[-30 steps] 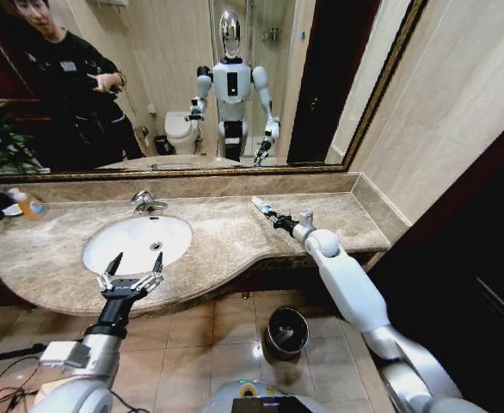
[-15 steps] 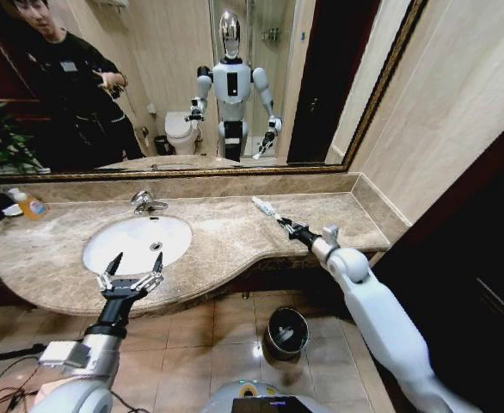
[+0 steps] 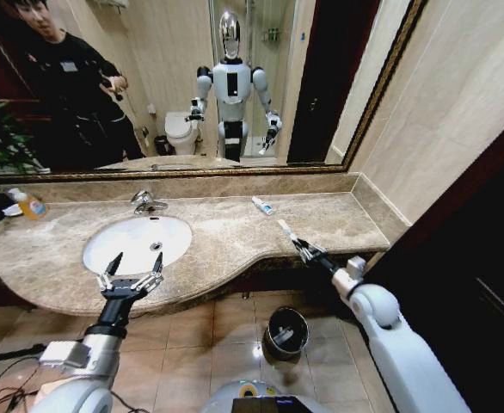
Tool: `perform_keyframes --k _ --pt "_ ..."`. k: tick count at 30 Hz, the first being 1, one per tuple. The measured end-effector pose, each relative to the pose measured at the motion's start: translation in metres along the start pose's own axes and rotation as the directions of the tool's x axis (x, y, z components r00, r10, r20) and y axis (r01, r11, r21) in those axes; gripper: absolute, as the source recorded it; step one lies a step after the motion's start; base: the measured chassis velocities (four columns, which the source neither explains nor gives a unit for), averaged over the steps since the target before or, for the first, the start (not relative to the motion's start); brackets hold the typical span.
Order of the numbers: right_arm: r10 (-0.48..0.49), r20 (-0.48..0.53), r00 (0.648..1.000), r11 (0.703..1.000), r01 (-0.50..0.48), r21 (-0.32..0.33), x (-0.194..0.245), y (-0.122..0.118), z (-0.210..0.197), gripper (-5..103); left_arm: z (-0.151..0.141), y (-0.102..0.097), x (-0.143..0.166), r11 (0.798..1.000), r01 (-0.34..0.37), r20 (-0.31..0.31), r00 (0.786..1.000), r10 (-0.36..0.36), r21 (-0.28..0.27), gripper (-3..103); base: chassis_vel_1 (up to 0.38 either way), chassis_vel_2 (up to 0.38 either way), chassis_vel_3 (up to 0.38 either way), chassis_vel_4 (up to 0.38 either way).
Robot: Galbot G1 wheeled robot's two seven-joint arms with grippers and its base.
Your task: Pick up the trash from the sink and place it in the trash bin.
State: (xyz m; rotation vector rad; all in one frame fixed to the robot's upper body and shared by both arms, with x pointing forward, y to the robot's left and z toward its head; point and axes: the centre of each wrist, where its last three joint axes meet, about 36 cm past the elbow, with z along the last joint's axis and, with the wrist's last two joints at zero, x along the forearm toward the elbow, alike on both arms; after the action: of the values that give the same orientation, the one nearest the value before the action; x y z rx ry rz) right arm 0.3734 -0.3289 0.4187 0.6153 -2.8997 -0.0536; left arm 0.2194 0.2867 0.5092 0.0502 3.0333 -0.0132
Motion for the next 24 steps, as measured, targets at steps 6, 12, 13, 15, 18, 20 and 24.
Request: perform_keyframes --k 6,12,13,15,18,20,24 --pt "0.006 -0.006 1.000 1.000 -0.006 -0.022 0.021 0.000 0.019 16 0.000 0.000 0.000 1.000 0.000 0.000 1.000 0.000 0.000 100 0.000 0.000 0.000 0.000" --pt "0.023 -0.034 0.999 0.998 -0.025 -0.054 0.044 0.001 0.059 16 0.000 0.000 0.000 1.000 0.000 0.000 1.000 0.000 0.000 100 0.000 0.000 0.000 0.000" --pt "0.023 -0.034 0.999 0.998 -0.025 -0.054 0.044 0.001 0.059 16 0.000 0.000 0.000 1.000 0.000 0.000 1.000 0.000 0.000 100 0.000 0.000 0.000 0.000" --pt "0.036 -0.057 0.998 0.997 -0.040 -0.071 0.052 0.003 0.079 16 0.000 0.000 0.000 1.000 0.000 0.000 1.000 0.000 0.000 100 0.000 0.000 0.000 0.000" --pt "0.047 -0.072 0.996 0.996 -0.053 -0.078 0.056 0.005 0.095 16 0.000 0.000 0.000 1.000 0.000 0.000 1.000 0.000 0.000 100 0.000 0.000 0.000 0.000" --pt "0.054 -0.088 0.995 0.994 -0.062 -0.090 0.058 0.008 0.108 16 0.000 0.000 0.000 1.000 0.000 0.000 1.000 0.000 0.000 100 0.000 0.000 0.000 0.000" --pt "0.061 -0.126 0.990 0.992 -0.075 -0.105 0.057 0.017 0.128 16 0.000 0.000 0.000 1.000 0.000 0.000 1.000 0.000 0.000 100 0.000 0.000 0.000 0.000"
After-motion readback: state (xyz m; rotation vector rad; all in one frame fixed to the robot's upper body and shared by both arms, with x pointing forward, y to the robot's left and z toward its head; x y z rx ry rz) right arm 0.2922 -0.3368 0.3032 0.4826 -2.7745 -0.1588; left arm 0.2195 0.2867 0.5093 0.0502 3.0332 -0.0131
